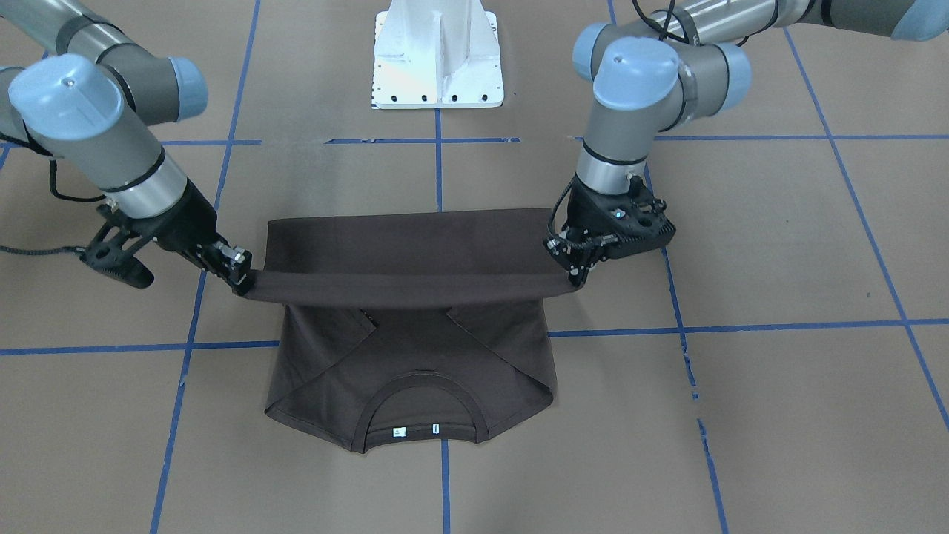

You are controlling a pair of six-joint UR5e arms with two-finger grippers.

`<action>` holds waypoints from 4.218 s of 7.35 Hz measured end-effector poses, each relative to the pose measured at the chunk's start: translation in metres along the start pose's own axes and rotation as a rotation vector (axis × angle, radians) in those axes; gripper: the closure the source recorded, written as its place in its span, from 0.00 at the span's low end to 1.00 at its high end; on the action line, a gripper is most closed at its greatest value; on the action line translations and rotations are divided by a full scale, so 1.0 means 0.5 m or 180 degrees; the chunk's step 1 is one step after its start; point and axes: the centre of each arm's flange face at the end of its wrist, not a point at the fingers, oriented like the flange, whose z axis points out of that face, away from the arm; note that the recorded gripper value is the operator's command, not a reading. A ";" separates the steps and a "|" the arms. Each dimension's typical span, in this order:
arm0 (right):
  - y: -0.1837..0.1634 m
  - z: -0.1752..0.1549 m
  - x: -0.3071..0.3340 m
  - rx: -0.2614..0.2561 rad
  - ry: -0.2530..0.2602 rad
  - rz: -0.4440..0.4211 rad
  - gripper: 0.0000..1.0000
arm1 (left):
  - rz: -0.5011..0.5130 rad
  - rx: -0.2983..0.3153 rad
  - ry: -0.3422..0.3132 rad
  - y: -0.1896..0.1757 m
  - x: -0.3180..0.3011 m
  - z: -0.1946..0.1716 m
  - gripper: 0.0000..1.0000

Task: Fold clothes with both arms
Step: 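Lift both hem corners and fold them toward the collar with both grippers, then lay the hem down near the collar and open both grippers, then move the right gripper down to the folded shirt's side edge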

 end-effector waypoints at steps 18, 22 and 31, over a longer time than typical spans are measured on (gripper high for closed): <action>-0.121 0.113 -0.057 0.0062 0.0092 -0.0076 0.00 | -0.0191 0.0120 0.0100 -0.076 0.061 0.110 0.00; -0.055 0.107 0.060 -0.0136 -0.0152 -0.0392 0.00 | -0.0226 0.0139 0.0140 -0.089 0.072 0.095 0.00; 0.272 0.136 0.215 -0.0363 0.0029 -0.0863 0.42 | -0.0238 0.0139 0.0191 -0.088 0.090 0.076 0.00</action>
